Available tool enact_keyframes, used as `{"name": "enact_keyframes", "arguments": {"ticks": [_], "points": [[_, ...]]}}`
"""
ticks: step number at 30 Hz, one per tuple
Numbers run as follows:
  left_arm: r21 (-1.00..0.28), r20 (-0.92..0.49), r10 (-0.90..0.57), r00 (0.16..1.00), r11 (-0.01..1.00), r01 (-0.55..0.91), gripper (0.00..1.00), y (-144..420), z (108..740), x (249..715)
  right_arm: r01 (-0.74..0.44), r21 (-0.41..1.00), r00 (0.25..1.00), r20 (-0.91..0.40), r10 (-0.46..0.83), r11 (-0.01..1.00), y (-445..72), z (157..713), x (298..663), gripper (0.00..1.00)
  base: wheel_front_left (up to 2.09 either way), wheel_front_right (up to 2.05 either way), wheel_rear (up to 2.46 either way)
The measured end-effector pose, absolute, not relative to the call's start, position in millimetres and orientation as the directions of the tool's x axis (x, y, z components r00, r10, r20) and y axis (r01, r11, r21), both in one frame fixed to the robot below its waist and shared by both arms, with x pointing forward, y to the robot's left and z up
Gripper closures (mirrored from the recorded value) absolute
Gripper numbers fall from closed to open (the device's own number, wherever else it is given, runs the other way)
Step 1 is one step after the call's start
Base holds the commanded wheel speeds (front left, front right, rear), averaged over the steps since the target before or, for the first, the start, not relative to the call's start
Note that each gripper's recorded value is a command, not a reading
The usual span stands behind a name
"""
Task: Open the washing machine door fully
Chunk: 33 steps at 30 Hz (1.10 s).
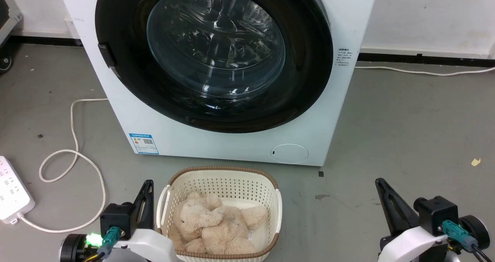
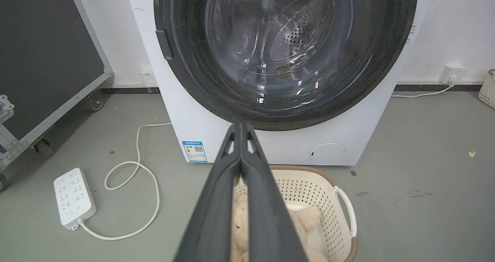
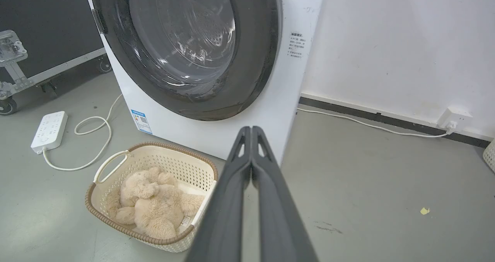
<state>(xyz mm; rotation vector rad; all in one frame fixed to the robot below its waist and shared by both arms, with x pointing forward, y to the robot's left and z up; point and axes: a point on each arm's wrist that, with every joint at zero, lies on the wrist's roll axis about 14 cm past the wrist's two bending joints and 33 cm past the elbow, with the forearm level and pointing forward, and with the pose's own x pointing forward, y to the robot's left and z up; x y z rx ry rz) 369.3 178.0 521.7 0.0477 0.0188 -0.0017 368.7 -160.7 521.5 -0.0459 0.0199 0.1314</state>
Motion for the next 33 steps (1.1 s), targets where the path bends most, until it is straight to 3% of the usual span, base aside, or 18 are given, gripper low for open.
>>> {"name": "enact_keyframes", "arguments": {"ticks": [33], "points": [[0.048,-0.019,-0.002,1.000,0.999,0.003,1.00,177.9,521.7,369.3,-0.131,-0.044,0.991,-0.023,0.130,0.990,-160.9,521.6,368.7,1.00,0.00,0.00,0.00]]}}
